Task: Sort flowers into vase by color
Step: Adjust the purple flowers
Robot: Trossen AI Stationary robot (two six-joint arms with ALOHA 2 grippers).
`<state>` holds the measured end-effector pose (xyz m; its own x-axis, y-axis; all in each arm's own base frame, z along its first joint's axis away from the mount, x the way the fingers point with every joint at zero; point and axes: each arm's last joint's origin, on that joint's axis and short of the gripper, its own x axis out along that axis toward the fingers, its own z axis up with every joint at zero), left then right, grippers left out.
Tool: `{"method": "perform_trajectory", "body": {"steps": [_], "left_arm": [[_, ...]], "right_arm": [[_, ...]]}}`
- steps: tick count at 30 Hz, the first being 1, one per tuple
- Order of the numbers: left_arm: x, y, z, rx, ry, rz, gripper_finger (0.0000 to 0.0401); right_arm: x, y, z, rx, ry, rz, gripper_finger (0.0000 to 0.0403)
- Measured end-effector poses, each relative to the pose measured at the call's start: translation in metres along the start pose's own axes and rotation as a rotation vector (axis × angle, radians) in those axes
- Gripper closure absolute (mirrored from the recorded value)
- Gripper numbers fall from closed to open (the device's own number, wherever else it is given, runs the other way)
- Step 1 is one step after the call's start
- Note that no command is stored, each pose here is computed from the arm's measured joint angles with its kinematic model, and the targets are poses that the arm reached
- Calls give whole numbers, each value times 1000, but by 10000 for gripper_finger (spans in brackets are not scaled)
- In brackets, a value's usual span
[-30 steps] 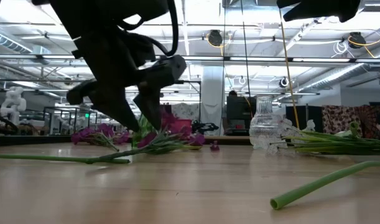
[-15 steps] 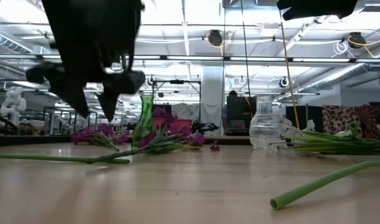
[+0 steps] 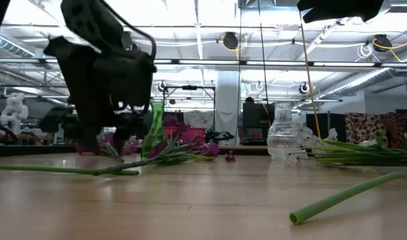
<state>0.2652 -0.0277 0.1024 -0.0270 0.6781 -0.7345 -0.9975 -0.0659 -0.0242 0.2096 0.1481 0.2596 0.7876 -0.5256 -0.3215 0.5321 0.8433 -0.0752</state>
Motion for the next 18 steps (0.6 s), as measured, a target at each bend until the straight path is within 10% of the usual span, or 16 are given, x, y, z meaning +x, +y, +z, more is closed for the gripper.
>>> {"method": "perform_trajectory", "body": {"steps": [10, 18], "left_arm": [[14, 3, 0, 5, -2, -33, 197], [10, 10, -5, 19, 5, 1, 356]], "right_arm": [[6, -2, 2, 12, 3, -22, 181], [6, -2, 2, 14, 4, -21, 181]]}}
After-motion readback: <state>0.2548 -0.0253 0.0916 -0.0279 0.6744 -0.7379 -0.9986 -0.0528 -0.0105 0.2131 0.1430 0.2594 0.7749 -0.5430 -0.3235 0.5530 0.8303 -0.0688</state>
